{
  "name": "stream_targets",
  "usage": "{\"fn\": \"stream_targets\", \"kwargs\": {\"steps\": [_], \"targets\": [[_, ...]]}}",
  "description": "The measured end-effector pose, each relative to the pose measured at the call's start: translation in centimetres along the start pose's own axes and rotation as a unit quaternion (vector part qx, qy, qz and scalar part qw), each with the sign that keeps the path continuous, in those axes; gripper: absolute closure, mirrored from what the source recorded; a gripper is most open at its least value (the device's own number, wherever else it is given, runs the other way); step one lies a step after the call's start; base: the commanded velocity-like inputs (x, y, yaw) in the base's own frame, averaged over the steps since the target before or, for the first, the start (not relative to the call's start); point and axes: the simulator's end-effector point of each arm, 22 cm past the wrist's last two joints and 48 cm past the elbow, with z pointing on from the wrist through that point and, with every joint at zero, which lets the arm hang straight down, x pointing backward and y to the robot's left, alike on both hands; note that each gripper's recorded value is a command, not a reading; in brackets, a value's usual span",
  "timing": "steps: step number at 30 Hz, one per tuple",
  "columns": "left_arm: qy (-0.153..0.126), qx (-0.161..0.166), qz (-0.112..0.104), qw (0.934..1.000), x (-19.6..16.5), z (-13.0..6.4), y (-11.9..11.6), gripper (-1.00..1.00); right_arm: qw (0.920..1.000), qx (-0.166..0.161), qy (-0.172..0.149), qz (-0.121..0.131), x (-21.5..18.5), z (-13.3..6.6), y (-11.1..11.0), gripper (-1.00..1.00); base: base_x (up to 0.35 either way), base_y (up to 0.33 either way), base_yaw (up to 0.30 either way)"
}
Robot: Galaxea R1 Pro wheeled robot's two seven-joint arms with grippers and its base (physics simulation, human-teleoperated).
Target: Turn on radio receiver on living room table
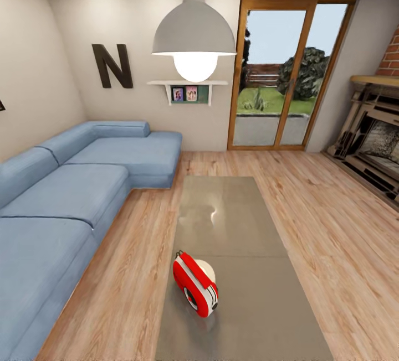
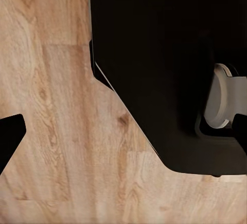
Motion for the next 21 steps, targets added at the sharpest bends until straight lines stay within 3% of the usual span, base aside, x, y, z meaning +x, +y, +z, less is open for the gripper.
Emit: {"fn": "stream_targets", "kwargs": {"steps": [21], "targets": [[0.017,0.0,0.0,0.9999,1.3,-0.1,0.0,-1.0,0.9998,-0.006,0.016,0.001,1.3,0.0,0.5,-1.0,0.0,0.0,0.0]]}}
